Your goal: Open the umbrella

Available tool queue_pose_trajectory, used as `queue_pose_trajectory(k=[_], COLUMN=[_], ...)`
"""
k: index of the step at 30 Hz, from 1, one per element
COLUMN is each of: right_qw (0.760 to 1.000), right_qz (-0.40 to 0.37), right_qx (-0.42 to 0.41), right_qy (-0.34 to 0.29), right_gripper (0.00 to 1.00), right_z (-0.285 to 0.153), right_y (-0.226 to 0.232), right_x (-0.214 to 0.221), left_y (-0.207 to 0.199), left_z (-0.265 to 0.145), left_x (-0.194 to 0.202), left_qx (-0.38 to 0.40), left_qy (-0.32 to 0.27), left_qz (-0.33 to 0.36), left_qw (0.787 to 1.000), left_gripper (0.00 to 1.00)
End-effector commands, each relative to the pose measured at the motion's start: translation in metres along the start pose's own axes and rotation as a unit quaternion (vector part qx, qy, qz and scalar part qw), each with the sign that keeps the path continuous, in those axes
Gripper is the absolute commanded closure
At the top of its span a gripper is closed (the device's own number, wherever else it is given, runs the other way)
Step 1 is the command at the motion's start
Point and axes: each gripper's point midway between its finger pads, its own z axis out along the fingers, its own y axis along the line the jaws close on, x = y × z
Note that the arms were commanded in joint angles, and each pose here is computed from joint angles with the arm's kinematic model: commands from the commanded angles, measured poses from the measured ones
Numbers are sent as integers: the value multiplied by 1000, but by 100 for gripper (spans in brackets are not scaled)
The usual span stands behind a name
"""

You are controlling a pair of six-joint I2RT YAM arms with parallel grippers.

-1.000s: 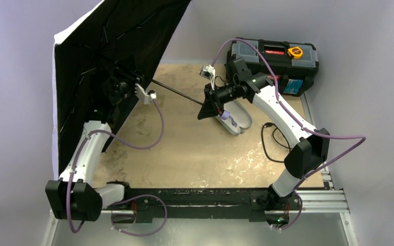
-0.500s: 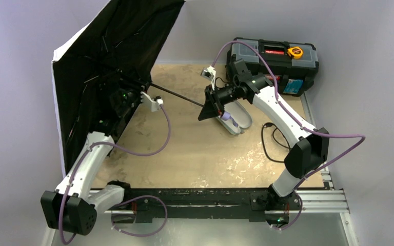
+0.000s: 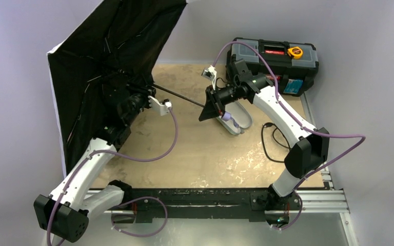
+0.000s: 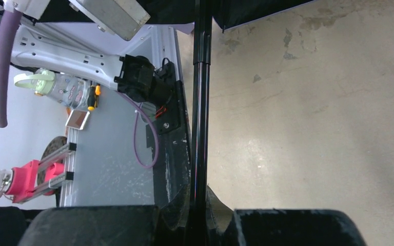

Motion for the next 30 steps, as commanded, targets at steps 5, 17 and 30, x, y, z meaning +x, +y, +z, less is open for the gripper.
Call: queue_pose_trajectory(k=[5, 17, 30], right_qw=[997, 996, 992], right_qz=[-58, -77, -82], right_qx=[-9, 24, 52], right_qy=[-50, 46, 75], right_gripper=[100, 100, 100], right_z=[-33, -62, -75], right_y=[17, 2, -3], right_x=[-18, 50, 76], left_y=[-33, 103, 205], left_z=[-11, -40, -40], left_x=[74, 303, 396], left_qx=[28, -103, -138], left_qy=[153, 369, 444], left_qz=[-72, 8, 64], left_qw=[985, 924, 883], left_gripper=[74, 79, 89])
